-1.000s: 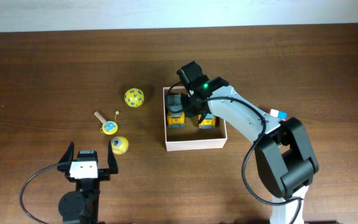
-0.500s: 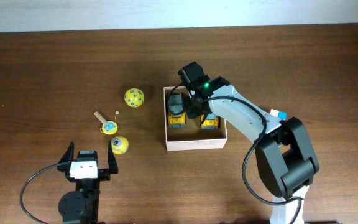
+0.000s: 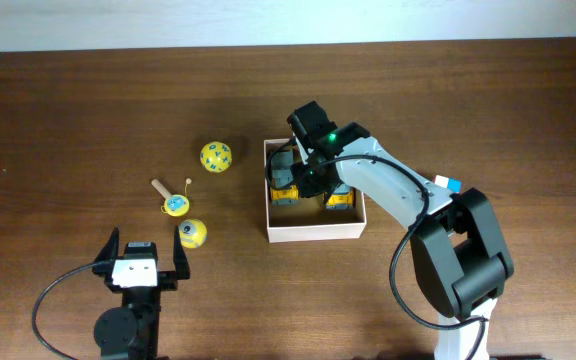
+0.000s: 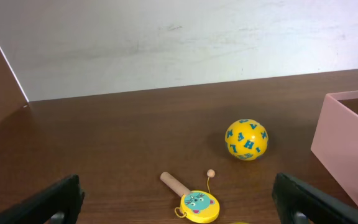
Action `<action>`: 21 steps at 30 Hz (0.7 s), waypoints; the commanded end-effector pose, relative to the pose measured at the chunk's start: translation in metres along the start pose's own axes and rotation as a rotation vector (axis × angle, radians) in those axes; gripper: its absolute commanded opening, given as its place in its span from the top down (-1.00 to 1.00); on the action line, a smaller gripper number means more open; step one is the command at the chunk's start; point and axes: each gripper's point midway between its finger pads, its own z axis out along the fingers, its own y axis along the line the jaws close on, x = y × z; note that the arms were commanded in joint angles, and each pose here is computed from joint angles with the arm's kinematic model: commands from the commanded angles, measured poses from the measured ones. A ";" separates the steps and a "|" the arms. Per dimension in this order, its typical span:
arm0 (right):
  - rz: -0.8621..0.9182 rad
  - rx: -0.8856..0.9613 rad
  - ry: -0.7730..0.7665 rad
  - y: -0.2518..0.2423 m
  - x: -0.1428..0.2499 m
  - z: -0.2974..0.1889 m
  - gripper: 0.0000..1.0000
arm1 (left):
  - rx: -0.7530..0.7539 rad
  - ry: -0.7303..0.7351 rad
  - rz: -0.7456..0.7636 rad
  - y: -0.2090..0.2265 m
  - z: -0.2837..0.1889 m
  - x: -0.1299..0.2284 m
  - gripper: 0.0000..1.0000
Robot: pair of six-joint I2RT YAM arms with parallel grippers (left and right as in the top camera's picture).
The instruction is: Pack container
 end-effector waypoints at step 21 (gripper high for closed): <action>-0.096 0.143 0.015 -0.028 0.003 0.006 0.63 | 0.014 0.003 0.016 -0.003 0.000 0.003 -0.98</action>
